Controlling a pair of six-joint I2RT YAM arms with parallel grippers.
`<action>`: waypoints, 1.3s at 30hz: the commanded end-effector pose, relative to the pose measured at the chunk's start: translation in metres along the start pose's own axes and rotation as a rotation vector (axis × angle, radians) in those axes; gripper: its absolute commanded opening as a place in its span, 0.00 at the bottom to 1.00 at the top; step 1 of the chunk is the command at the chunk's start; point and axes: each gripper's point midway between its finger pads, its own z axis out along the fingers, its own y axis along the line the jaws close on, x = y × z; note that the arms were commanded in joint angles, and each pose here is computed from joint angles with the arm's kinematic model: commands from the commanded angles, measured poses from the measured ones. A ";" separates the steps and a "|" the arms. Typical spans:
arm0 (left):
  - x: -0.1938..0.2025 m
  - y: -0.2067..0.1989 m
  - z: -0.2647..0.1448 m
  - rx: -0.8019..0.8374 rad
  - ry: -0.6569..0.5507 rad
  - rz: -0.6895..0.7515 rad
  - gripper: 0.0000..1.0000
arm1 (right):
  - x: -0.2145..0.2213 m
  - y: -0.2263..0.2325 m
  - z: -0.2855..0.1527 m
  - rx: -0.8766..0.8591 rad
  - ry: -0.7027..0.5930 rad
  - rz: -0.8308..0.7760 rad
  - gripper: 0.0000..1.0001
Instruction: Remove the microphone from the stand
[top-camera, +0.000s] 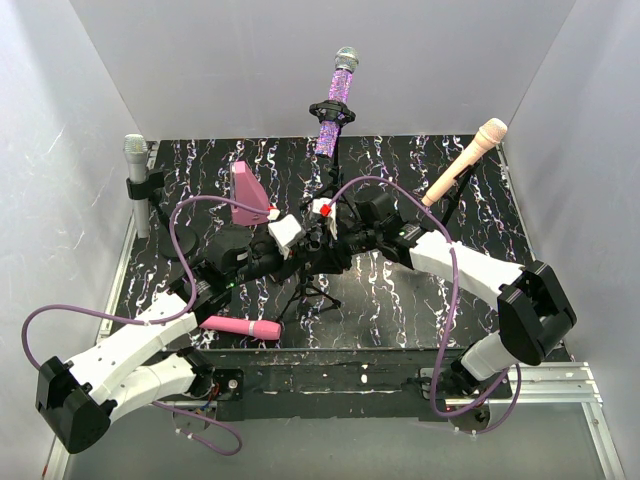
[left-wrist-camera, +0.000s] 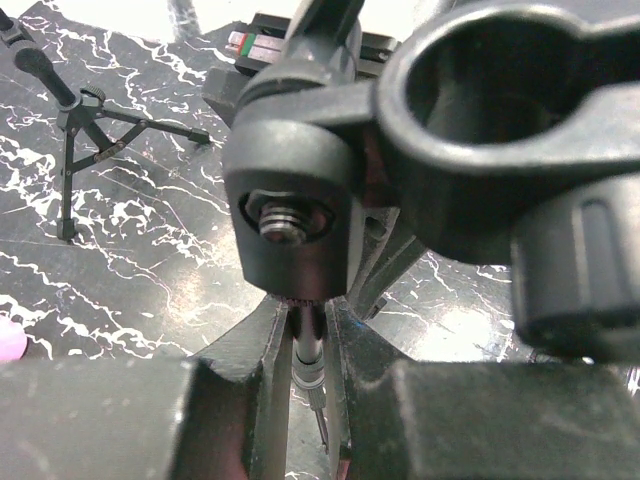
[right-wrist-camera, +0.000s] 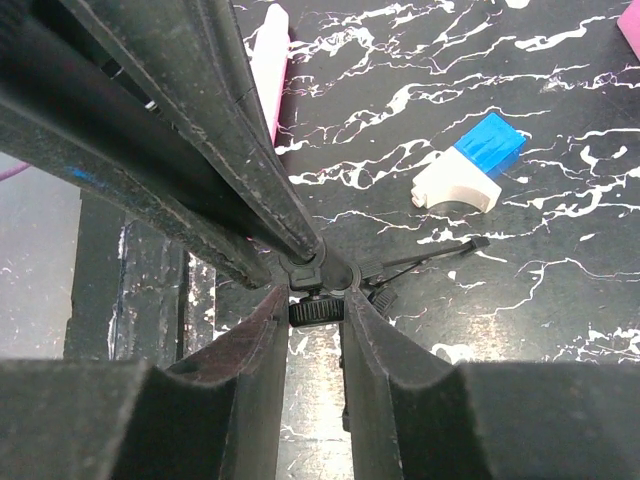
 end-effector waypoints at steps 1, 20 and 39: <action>-0.003 0.017 -0.004 -0.080 -0.011 -0.004 0.00 | -0.008 0.004 0.003 -0.024 -0.026 -0.052 0.33; -0.006 0.015 -0.005 -0.071 -0.020 0.017 0.00 | -0.003 -0.002 0.006 -0.009 -0.009 -0.046 0.44; -0.001 0.030 -0.009 -0.156 0.006 -0.071 0.00 | -0.024 -0.002 -0.006 0.102 -0.117 -0.280 0.01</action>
